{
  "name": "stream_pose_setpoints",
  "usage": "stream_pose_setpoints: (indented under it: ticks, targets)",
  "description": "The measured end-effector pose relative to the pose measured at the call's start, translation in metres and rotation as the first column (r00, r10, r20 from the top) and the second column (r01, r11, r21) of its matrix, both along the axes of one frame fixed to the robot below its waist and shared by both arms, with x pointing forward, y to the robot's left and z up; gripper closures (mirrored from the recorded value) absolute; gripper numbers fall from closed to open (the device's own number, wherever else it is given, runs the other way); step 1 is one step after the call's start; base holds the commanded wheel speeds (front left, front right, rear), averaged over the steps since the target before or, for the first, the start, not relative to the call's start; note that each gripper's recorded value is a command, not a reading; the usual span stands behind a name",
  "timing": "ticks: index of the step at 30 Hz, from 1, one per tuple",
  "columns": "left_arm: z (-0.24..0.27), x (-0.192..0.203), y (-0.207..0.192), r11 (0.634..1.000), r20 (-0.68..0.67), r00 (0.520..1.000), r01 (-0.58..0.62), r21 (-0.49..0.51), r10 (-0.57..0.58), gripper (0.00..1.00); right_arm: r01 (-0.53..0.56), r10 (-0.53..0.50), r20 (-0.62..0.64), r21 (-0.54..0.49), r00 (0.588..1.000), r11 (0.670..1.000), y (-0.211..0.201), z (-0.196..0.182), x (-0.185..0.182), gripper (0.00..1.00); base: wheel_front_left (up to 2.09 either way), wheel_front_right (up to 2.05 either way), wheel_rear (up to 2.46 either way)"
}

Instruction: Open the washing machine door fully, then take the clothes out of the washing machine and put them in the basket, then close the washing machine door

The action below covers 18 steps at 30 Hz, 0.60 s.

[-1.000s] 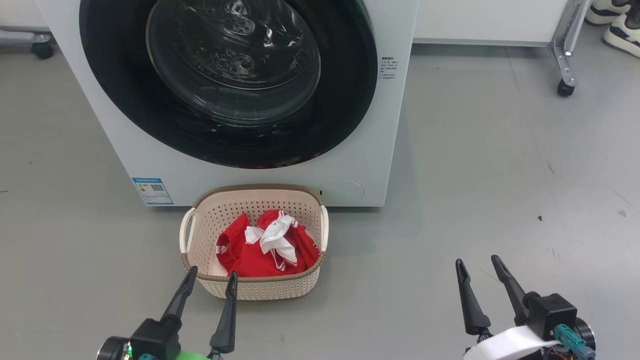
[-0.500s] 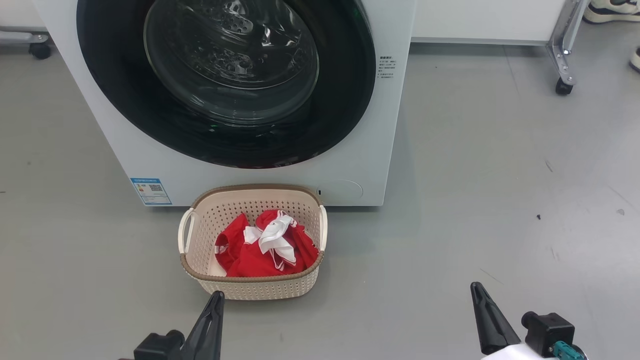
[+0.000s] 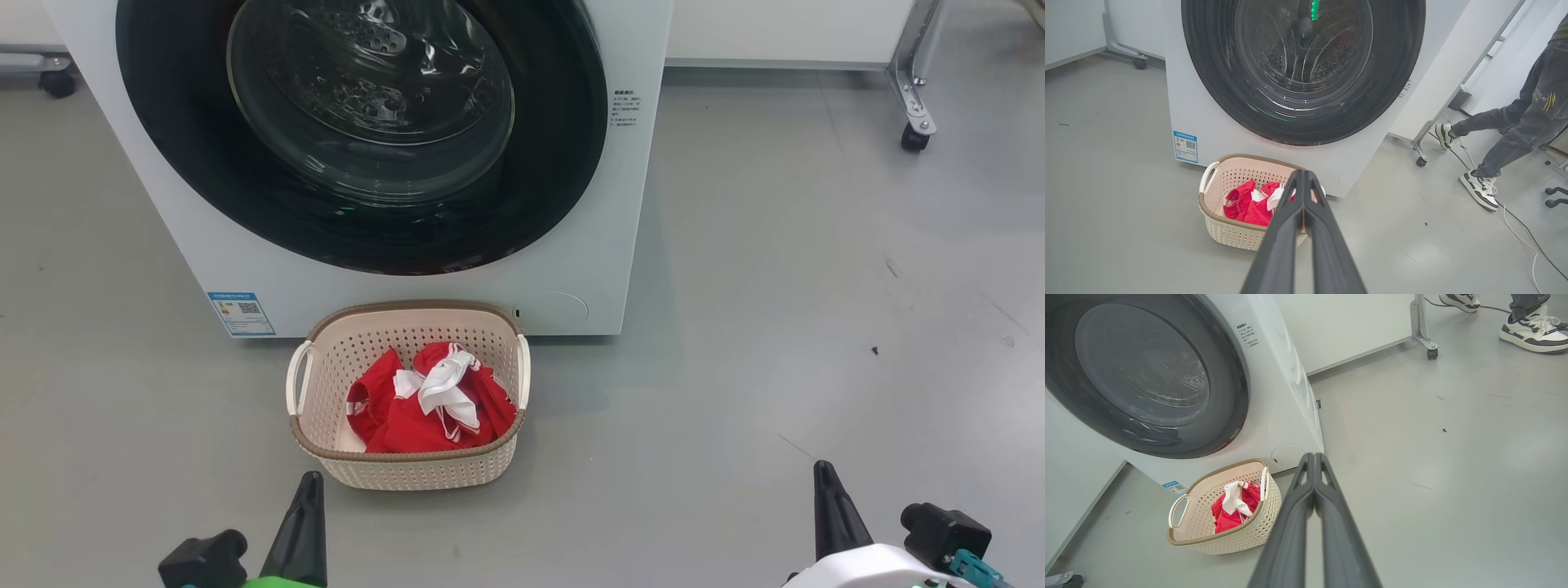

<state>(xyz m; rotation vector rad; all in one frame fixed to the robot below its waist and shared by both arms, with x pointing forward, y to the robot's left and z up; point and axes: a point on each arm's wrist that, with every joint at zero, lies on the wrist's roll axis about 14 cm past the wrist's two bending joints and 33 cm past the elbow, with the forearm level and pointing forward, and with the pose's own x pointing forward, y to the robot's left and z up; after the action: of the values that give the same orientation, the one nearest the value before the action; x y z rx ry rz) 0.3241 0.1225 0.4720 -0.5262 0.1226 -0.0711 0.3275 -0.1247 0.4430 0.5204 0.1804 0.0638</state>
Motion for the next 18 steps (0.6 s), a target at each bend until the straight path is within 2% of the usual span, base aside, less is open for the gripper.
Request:
stream_pose_setpoints:
  ticks: [10, 18]
  targets:
    - [-0.008, 0.003, 0.011, 0.99, -0.058, 0.998, -0.041, -0.133, 0.033, 1.0, 0.059, -0.055, -0.039, 0.129, 0.998, 0.99, -0.013, -0.001, 0.005, 1.0, 0.0, 0.0, 0.0]
    - [-0.008, 0.008, 0.017, 0.971, -0.081, 0.996, -0.066, -0.229, 0.048, 1.0, 0.097, -0.087, -0.057, 0.227, 0.995, 0.969, -0.022, 0.002, 0.011, 1.0, 0.0, 0.0, 0.0]
